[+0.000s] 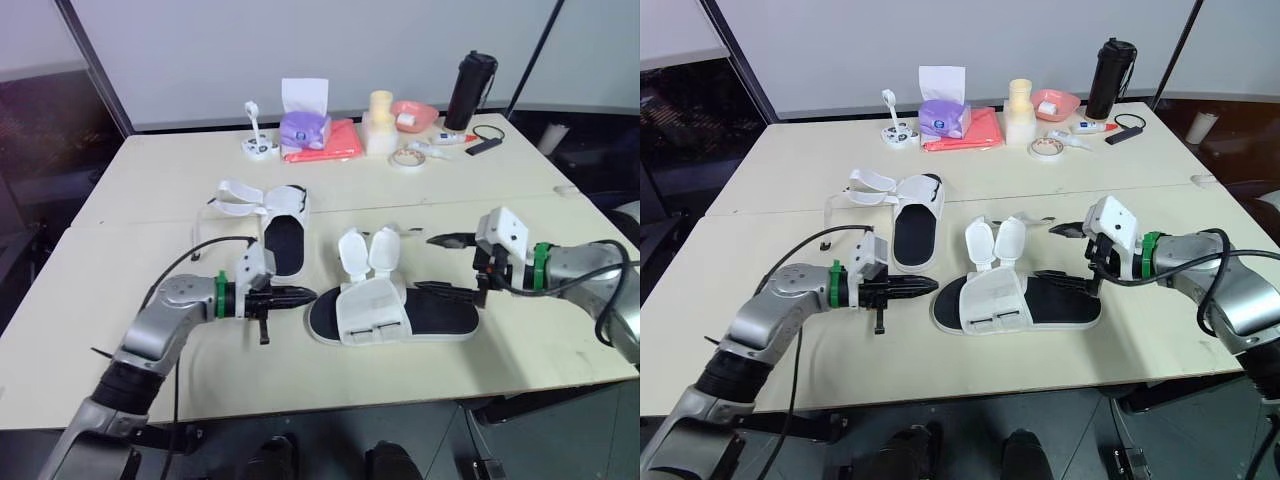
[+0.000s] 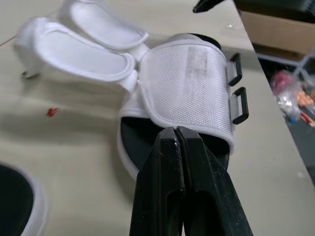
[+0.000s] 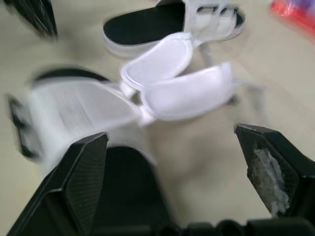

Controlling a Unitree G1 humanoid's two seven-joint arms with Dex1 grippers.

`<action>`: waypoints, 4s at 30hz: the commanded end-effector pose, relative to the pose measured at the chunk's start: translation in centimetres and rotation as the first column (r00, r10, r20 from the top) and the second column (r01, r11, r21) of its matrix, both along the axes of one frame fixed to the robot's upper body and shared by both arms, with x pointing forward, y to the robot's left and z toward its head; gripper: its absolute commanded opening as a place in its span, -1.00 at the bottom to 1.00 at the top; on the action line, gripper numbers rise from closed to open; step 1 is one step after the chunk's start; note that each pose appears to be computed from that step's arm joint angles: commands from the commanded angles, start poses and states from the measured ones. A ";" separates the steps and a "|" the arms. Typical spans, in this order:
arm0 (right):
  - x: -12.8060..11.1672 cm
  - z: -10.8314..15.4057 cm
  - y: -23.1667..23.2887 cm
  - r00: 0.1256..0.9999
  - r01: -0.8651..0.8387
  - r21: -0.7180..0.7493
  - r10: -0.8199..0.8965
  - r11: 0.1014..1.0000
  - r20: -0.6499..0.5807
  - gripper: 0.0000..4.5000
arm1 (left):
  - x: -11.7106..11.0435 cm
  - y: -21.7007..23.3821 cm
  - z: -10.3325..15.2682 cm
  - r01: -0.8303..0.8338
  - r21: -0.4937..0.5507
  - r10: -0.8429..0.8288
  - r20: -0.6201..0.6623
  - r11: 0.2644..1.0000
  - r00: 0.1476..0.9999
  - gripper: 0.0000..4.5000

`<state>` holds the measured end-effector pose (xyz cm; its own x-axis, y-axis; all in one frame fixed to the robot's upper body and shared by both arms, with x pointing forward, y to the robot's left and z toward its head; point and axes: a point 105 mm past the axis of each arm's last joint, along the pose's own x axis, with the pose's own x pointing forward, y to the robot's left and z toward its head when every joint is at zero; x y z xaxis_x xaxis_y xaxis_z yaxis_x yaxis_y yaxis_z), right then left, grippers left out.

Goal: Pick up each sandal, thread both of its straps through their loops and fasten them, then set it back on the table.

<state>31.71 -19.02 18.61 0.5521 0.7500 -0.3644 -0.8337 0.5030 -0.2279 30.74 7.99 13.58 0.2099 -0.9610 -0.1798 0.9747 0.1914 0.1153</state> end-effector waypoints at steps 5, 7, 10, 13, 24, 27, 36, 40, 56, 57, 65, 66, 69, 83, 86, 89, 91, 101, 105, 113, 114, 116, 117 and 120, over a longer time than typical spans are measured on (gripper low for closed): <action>0.9 1.5 1.4 0.985 0.057 0.118 -0.036 0.991 -0.170 0.97 | 0.1 -2.2 -1.4 0.105 0.042 -0.104 -0.038 0.994 0.994 -1.00; 1.4 1.6 1.7 0.981 0.067 0.129 -0.041 0.989 -0.190 0.97 | -0.2 -2.6 -1.8 0.133 0.068 -0.130 -0.046 0.989 0.990 -1.00; 2.0 2.1 2.4 0.981 0.066 0.160 -0.034 0.985 -0.191 0.97 | -0.1 -2.7 -2.3 0.141 0.103 -0.138 -0.030 0.985 0.990 -1.00; 2.4 3.0 2.7 0.980 0.083 0.210 -0.041 0.974 -0.197 0.97 | 0.0 -2.7 -2.6 0.136 0.113 -0.133 -0.030 0.984 0.991 -1.00; 1.6 3.4 3.5 0.946 0.107 0.298 -0.005 0.949 -0.324 0.97 | 0.3 -4.8 -4.0 0.113 0.051 -0.110 -0.057 0.992 0.992 -1.00; 1.8 2.5 3.5 0.930 0.129 0.300 -0.010 0.945 -0.366 0.97 | 0.3 -4.8 -4.8 0.105 0.056 -0.101 -0.069 0.993 0.992 -1.00; 4.7 2.3 1.9 0.882 0.297 0.401 -0.088 0.867 -0.463 0.97 | 0.6 -4.8 -5.6 0.079 0.063 -0.075 -0.074 0.995 0.994 -1.00; 4.5 3.3 1.4 0.883 0.297 0.431 -0.073 0.852 -0.463 0.97 | 0.6 -4.8 -5.5 0.077 0.063 -0.072 -0.071 0.995 0.995 -1.00; 6.0 -0.5 2.9 0.816 0.375 0.445 -0.062 0.813 -0.575 0.97 | 0.6 -4.9 -5.2 0.088 0.067 -0.084 -0.060 0.994 0.995 -1.00; 6.4 -0.5 3.3 0.813 0.380 0.457 -0.054 0.804 -0.580 0.97 | 0.6 -4.9 -5.2 0.089 0.067 -0.085 -0.059 0.994 0.995 -1.00; 9.1 1.3 4.9 0.824 0.393 0.565 -0.005 0.726 -0.566 0.97 | 0.5 -4.9 -5.1 0.080 0.061 -0.077 -0.056 0.995 0.995 -1.00; 9.4 1.6 5.0 0.828 0.395 0.577 -0.005 0.715 -0.561 0.97 | 0.5 -4.9 -5.1 0.078 0.059 -0.074 -0.057 0.995 0.996 -1.00; 10.2 3.0 5.0 0.843 0.393 0.621 0.004 0.678 -0.539 0.97 | 0.5 -4.8 -5.0 0.075 0.056 -0.071 -0.059 0.996 0.996 -1.00; 10.1 5.9 4.8 0.869 0.351 0.686 0.051 0.637 -0.493 0.97 | 0.8 -5.1 -4.8 0.061 0.046 -0.058 -0.055 0.997 0.997 -1.00; 9.8 6.3 4.9 0.876 0.337 0.696 0.060 0.634 -0.479 0.63 | 0.8 -5.1 -4.8 0.062 0.045 -0.060 -0.055 0.997 0.997 -1.00; 9.2 7.1 5.1 0.889 0.299 0.712 0.085 0.636 -0.449 -0.07 | 0.9 -5.2 -4.8 0.064 0.045 -0.062 -0.055 0.997 0.997 -1.00; 8.6 7.9 5.2 0.901 0.268 0.721 0.099 0.640 -0.423 -0.55 | 0.9 -5.2 -4.8 0.064 0.044 -0.062 -0.055 0.997 0.997 -1.00; 1.2 8.4 7.8 0.965 -0.059 0.552 0.189 0.832 -0.181 -0.97 | 1.0 -5.2 -4.8 0.065 0.045 -0.062 -0.060 0.997 0.996 -1.00; -2.6 5.8 8.5 0.972 -0.224 0.292 0.236 0.930 -0.004 -0.97 | 1.0 -5.1 -4.9 0.064 0.044 -0.062 -0.064 0.997 0.996 -1.00; -7.0 2.2 8.7 0.934 -0.348 0.041 0.342 0.937 0.101 -0.97 | 0.7 -5.2 -5.1 0.081 0.054 -0.077 -0.068 0.995 0.995 -1.00; -7.2 1.8 8.6 0.932 -0.354 0.025 0.350 0.935 0.095 -0.97 | 0.7 -5.3 -5.0 0.083 0.055 -0.080 -0.067 0.995 0.995 -1.00; -7.7 0.9 8.3 0.927 -0.369 -0.006 0.369 0.929 0.065 -0.97 | 0.7 -5.4 -4.9 0.083 0.053 -0.080 -0.065 0.995 0.995 -1.00; -7.9 0.5 8.2 0.924 -0.377 -0.018 0.378 0.926 0.052 -0.97 | 0.8 -5.4 -4.9 0.083 0.052 -0.080 -0.065 0.995 0.995 -1.00; -8.8 -0.4 8.0 0.912 -0.409 -0.045 0.409 0.911 -0.007 -0.97 | 0.8 -5.3 -4.8 0.081 0.051 -0.078 -0.066 0.995 0.995 -1.00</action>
<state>23.81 -11.50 17.73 0.2423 0.8868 -0.3936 -0.9622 0.1676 -0.2146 31.51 2.59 9.13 0.1178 -0.9687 -0.2185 0.9923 0.1062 0.0640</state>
